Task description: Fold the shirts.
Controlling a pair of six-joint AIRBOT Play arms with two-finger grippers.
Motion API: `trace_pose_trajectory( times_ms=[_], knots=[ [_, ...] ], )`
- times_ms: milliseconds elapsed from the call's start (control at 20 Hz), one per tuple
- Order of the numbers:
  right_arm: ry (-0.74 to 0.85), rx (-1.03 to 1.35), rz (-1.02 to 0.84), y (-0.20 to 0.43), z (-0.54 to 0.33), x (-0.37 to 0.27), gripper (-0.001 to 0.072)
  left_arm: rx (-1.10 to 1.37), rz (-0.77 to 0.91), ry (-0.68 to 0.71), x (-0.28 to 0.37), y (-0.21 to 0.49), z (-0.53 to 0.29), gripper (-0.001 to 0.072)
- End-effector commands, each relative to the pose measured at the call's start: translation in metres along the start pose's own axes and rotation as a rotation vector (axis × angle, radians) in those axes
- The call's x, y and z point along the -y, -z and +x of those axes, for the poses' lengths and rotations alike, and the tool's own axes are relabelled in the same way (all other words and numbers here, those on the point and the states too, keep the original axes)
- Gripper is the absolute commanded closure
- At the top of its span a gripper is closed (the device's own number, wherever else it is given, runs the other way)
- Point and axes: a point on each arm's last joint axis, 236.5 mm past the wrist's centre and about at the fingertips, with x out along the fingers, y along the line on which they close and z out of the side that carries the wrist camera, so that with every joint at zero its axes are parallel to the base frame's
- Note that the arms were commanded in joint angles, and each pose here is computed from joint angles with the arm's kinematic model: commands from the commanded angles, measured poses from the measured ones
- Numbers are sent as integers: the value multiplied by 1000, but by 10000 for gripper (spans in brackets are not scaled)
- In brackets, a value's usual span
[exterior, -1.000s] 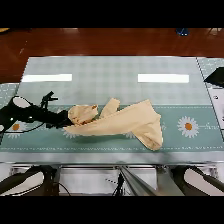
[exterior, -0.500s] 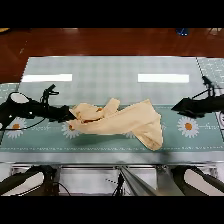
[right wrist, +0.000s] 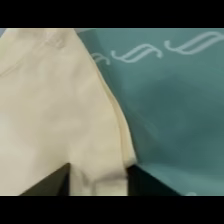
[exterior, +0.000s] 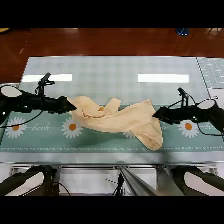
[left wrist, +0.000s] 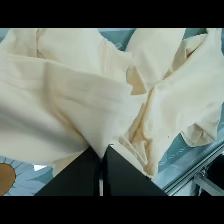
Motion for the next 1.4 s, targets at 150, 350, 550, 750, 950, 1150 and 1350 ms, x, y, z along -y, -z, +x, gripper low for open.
trace_pose_trajectory(
  times_ms=[150, 350, 550, 750, 950, 1150, 1350],
  knots=[
    [-43, 134, -108, -38, -10, -44, 690, 107, 98, 29, 35, -37, -31, 685],
    [-112, 541, -319, -114, -183, -122, 690, 471, 388, 14, 137, -107, -159, 685],
    [-117, 993, -482, -102, -370, -201, 691, 873, 673, -12, 269, -96, -321, 685],
    [-149, 1185, -633, -32, -455, -263, 691, 1105, 882, -1, 363, -25, -406, 685],
    [-72, 1317, -681, 24, -507, -281, 691, 1174, 926, -108, 377, 30, -430, 686],
    [54, 1292, -638, 57, -519, -267, 691, 1053, 860, -201, 350, 71, -409, 686],
    [189, 1188, -556, 67, -507, -233, 691, 876, 729, -240, 317, 94, -380, 686]
  ],
)
